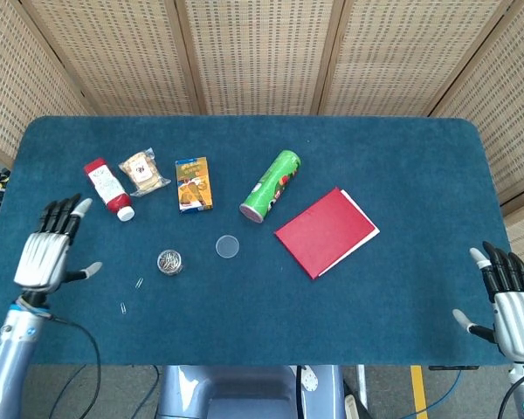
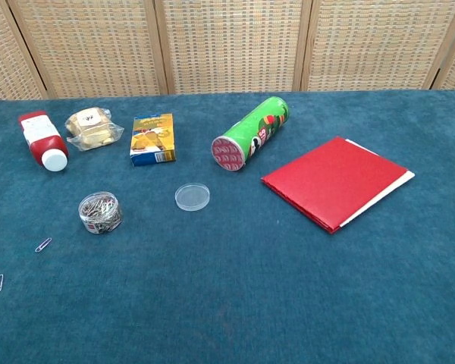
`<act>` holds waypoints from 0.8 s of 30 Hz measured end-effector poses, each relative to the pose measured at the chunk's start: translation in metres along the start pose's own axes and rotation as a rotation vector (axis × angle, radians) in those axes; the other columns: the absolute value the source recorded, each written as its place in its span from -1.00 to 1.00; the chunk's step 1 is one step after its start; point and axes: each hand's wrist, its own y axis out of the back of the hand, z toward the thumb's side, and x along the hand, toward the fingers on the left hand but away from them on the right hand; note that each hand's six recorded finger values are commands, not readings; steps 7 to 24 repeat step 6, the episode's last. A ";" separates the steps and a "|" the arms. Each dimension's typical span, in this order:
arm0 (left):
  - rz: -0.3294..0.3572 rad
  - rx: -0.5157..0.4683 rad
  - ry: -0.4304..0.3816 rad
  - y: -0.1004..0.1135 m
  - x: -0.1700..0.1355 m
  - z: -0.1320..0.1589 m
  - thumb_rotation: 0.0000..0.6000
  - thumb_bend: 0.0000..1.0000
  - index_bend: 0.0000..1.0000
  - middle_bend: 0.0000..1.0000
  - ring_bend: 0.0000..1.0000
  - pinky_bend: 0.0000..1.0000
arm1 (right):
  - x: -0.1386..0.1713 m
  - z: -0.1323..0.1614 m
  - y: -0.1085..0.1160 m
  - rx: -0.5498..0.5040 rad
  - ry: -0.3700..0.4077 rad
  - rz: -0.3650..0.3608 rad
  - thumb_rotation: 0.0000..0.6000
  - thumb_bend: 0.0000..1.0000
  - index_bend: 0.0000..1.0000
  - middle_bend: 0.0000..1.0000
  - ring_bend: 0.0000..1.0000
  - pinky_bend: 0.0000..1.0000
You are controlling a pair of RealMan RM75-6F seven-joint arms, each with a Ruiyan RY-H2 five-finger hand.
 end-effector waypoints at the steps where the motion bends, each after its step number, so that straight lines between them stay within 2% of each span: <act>1: 0.009 -0.003 0.033 0.005 -0.011 -0.009 1.00 -0.99 -1.00 -1.00 -1.00 -1.00 | 0.000 0.000 0.001 0.000 0.000 -0.002 1.00 -1.00 -0.89 -1.00 -1.00 -1.00; 4: 0.008 -0.014 0.120 0.015 -0.048 -0.033 1.00 -0.98 -1.00 -1.00 -1.00 -1.00 | 0.001 0.000 0.002 0.002 0.000 -0.006 1.00 -1.00 -0.89 -1.00 -1.00 -1.00; 6: -0.002 -0.006 0.147 0.019 -0.067 -0.043 1.00 -0.98 -1.00 -1.00 -1.00 -1.00 | 0.002 -0.001 0.002 0.003 0.000 -0.009 1.00 -1.00 -0.89 -1.00 -1.00 -1.00; 24: -0.002 -0.006 0.147 0.019 -0.067 -0.043 1.00 -0.98 -1.00 -1.00 -1.00 -1.00 | 0.002 -0.001 0.002 0.003 0.000 -0.009 1.00 -1.00 -0.89 -1.00 -1.00 -1.00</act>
